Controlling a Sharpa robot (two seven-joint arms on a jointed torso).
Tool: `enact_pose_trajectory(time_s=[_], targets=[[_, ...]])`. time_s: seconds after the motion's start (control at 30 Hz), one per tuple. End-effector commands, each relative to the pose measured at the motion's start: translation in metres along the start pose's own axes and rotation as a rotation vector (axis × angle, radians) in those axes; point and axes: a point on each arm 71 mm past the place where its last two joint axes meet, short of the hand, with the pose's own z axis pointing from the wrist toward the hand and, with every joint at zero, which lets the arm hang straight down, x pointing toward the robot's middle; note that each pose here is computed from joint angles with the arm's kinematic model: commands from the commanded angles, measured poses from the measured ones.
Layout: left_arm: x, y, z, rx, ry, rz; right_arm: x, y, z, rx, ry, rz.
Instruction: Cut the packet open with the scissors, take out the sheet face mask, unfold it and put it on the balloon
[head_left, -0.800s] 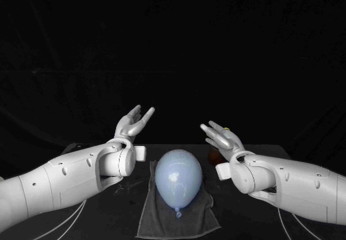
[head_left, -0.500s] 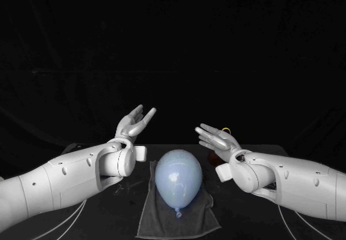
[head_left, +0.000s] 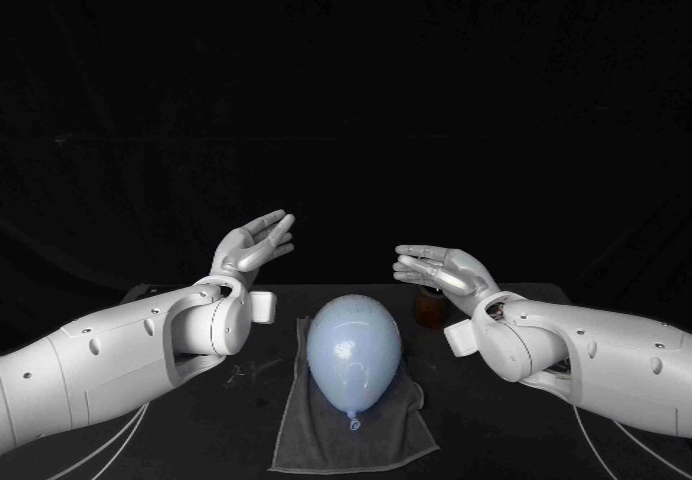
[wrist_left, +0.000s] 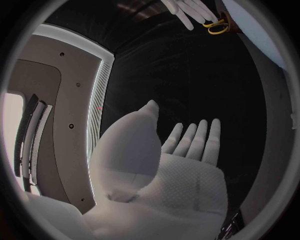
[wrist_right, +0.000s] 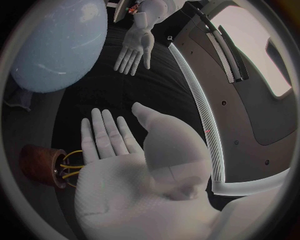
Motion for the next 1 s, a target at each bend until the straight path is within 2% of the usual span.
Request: enact_pose_trajectory(time_s=[0.03, 0.27, 0.47, 0.77, 1.0], targets=[[0.0022, -0.0047, -0.0028, 0.029, 0.054, -0.029, -0.005, 0.008, -0.003, -0.090, -0.006, -0.109], [0.0003, -0.0082, -0.0101, 0.028, 0.121, -0.033, -0.018, 0.015, -0.013, -0.117, 0.023, -0.248], [0.0014, -0.0127, -0.0207, 0.021, 0.209, -0.033, -0.031, 0.026, -0.020, -0.120, 0.075, -0.400], [0.0026, -0.0195, -0.0363, 0.007, 0.294, -0.063, -0.052, 0.043, -0.017, -0.094, 0.118, -0.625], [0.0037, -0.0226, -0.0429, 0.003, 0.318, -0.079, -0.066, 0.061, -0.011, -0.070, 0.121, -0.783]])
